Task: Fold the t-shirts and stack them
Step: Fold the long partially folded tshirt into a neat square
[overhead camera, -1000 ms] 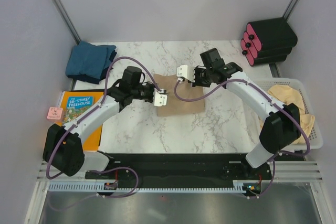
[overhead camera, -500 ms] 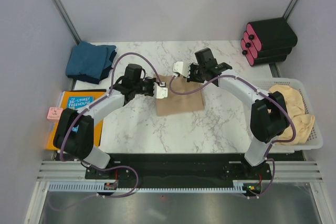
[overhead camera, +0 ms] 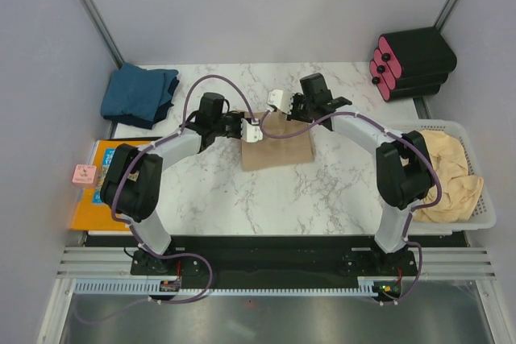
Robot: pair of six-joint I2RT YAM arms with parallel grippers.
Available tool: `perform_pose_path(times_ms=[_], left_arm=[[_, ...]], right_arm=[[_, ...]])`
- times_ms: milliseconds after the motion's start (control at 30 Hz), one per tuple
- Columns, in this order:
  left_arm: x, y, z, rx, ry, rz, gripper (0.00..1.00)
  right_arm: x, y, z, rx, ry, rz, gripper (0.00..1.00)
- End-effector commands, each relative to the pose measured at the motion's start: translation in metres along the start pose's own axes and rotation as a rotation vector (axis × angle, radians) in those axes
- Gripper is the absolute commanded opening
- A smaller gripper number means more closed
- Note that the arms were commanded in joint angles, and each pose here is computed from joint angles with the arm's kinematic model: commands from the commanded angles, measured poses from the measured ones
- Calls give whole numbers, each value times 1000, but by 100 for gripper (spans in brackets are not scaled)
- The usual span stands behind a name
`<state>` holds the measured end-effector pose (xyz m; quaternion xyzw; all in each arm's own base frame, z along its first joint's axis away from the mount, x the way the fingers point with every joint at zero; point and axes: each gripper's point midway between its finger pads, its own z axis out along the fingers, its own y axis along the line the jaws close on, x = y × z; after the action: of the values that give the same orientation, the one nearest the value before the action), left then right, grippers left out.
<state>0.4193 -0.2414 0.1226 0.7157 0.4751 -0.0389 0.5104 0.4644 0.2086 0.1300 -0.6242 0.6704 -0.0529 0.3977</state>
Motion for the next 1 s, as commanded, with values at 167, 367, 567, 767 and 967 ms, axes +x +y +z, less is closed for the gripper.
perform_pose_path(times_ms=[167,367,567,767,967], left_arm=[[7,46,3,-112,19,84,2],[25,37,13,-106,59,104,2],[79,74,15,-381,274,183,41],[104,117,-8,-651,416,239,80],[89,132,-27,-727,395,260,99]], right_arm=[[2,-22,25,134,-39,49,0],[5,-41,37,249,-41,67,17],[20,-57,43,387,1,106,94],[28,-69,27,491,38,163,95],[36,-77,6,556,68,207,94]])
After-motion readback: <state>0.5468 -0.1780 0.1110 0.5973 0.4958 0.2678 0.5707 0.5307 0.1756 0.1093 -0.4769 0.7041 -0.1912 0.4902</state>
